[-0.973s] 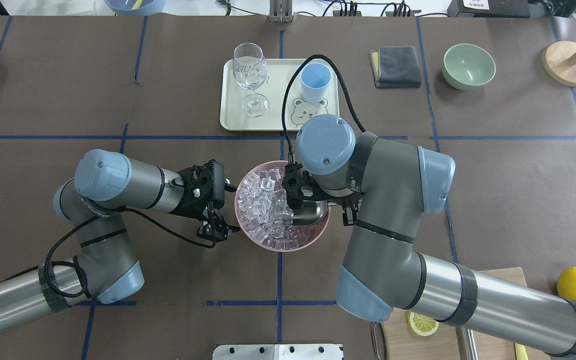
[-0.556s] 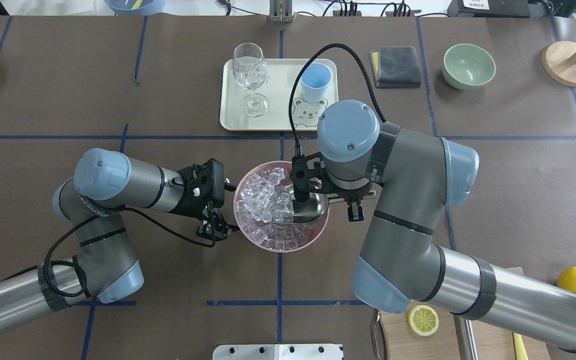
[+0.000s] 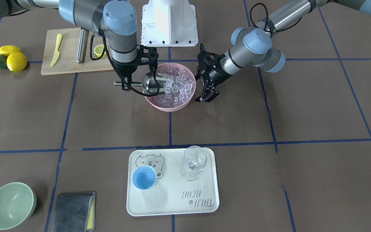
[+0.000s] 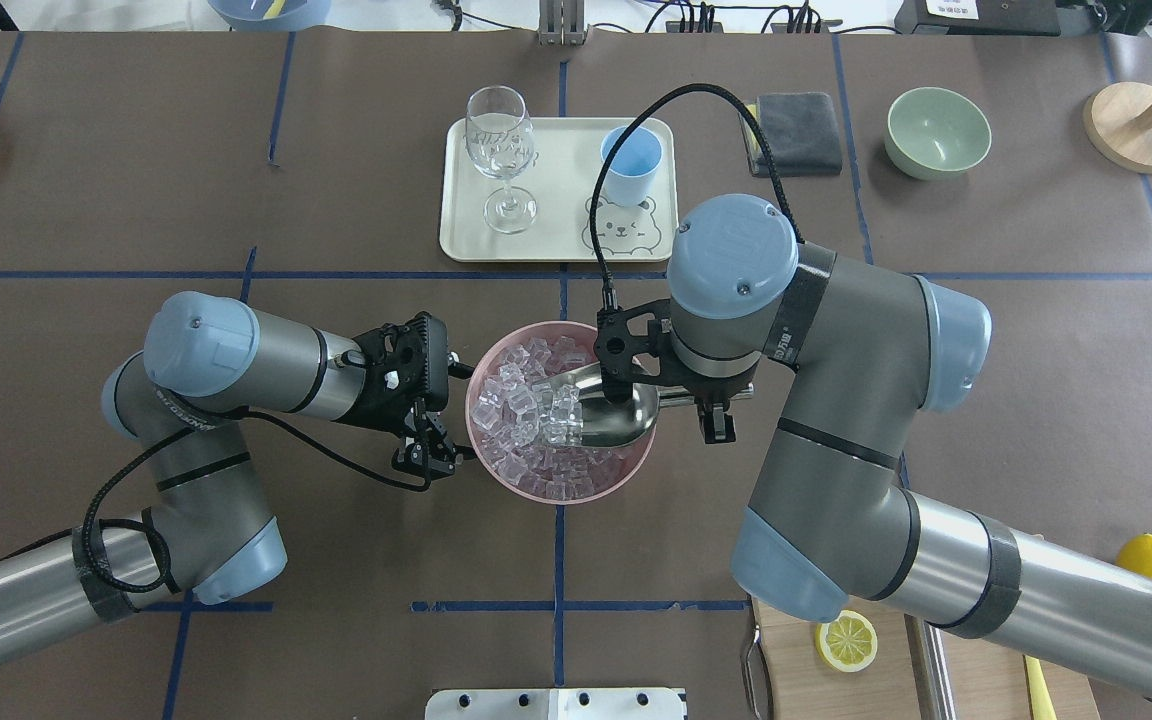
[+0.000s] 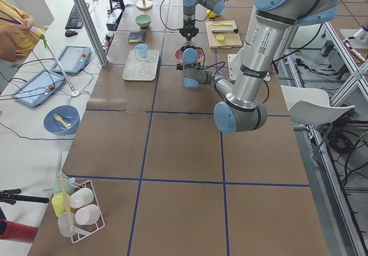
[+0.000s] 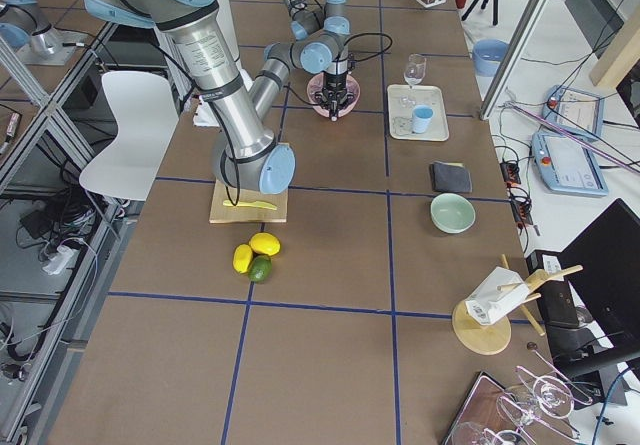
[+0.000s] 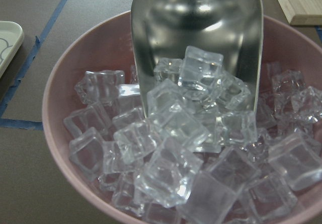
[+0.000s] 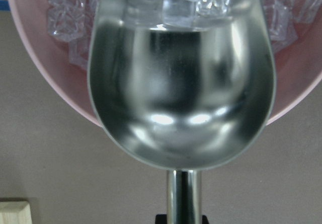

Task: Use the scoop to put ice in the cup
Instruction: 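Drag the scoop through the ice with the right gripper to fill it, then lift the ice-filled scoop out of the bowl with the right gripper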

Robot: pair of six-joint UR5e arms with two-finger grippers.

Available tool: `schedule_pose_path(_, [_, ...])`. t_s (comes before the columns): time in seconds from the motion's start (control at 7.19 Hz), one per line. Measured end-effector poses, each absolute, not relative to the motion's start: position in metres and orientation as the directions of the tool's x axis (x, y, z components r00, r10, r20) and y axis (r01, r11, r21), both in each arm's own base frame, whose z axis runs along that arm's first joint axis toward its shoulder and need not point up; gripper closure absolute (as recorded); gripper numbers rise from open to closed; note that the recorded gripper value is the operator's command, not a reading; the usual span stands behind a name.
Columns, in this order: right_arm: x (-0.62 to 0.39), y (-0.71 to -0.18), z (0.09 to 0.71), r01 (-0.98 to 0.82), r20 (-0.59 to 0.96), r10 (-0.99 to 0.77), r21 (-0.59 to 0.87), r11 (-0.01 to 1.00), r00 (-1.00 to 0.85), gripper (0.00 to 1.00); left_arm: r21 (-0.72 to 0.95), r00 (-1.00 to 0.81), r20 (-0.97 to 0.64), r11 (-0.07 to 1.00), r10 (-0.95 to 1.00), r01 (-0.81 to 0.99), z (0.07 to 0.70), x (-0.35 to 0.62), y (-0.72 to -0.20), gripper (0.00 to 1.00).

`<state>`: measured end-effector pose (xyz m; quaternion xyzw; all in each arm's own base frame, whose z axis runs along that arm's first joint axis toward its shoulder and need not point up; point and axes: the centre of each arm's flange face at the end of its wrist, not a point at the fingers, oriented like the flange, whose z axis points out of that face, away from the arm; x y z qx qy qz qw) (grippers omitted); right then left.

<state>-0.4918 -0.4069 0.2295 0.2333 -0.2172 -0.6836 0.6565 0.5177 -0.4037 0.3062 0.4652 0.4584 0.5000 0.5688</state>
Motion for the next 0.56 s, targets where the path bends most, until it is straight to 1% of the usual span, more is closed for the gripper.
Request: schedule_pose_path(0.56, [-0.478, -0.409, 0.228, 0.758, -0.016, -1.000, 0.652, -0.031, -0.027, 1.00, 0.985, 0.081, -0.064, 0.076, 0.995, -0.158, 0.296, 0.516, -0.402, 0.00])
